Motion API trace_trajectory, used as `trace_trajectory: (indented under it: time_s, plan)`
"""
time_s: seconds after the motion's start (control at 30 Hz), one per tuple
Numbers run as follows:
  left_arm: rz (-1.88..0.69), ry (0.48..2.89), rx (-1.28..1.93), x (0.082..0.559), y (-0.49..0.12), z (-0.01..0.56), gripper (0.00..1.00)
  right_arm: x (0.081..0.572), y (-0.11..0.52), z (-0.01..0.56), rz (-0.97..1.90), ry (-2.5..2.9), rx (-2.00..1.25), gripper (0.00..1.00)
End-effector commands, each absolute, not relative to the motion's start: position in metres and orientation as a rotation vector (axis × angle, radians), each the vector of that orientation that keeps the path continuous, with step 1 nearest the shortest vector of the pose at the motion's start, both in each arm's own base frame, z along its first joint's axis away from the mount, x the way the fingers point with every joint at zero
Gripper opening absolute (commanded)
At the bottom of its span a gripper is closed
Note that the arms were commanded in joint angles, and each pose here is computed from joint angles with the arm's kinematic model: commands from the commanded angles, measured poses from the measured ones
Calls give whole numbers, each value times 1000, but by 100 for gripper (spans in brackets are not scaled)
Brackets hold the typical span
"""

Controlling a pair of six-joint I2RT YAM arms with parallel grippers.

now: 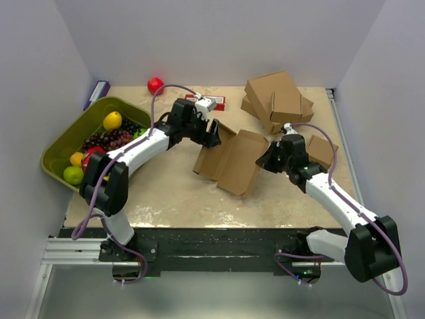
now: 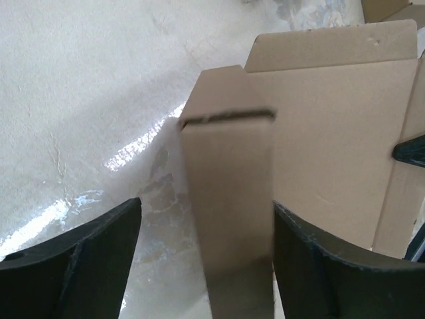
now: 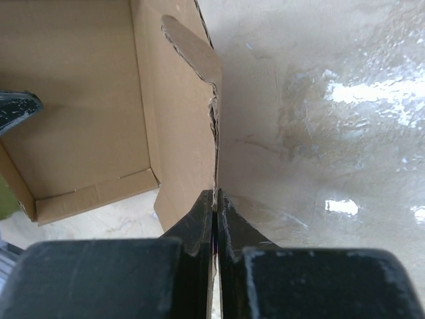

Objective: Fold the paper box

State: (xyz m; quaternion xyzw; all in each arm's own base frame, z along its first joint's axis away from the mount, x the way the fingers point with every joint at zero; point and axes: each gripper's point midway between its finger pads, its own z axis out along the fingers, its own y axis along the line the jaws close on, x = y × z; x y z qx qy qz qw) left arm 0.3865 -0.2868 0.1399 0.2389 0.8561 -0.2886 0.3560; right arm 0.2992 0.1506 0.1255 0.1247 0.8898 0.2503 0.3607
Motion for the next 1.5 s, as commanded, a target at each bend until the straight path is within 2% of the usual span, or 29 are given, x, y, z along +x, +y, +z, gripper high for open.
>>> trace_trajectory:
  time_s: [0.0, 0.07, 0.33, 0.47, 0.53, 0.63, 0.9, 0.93, 1.0, 1.13, 1.47]
  plan:
    - [-769, 2058, 632, 394, -282, 185, 85, 306, 150, 158, 618, 2246, 219, 0]
    - [-747, 2030, 622, 398, -276, 193, 90, 307, 148, 167, 595, 2241, 181, 0]
    - [-515, 1766, 663, 398, -235, 270, 91, 307, 147, 198, 533, 2270, -16, 0]
    - [-629, 1615, 837, 370, -252, 295, 91, 302, 159, 210, 569, 2291, -176, 0]
    - [-800, 1524, 1028, 339, -273, 297, 92, 296, 170, 222, 612, 2287, -264, 0]
    - [-930, 1485, 1130, 319, -284, 298, 93, 286, 182, 227, 547, 2288, -454, 0]
    - [-917, 1478, 1197, 310, -276, 296, 96, 259, 217, 215, 563, 2341, -697, 0]
    - [-896, 1473, 1207, 310, -274, 295, 99, 258, 218, 215, 569, 2345, -720, 0]
    - [-878, 1485, 1234, 306, -268, 291, 100, 253, 224, 218, 605, 2337, -759, 0]
    - [-997, 1472, 1309, 286, -271, 287, 100, 239, 230, 219, 642, 2334, -855, 0]
    - [-1115, 1538, 1321, 286, -276, 266, 100, 211, 247, 233, 761, 2252, -1011, 0]
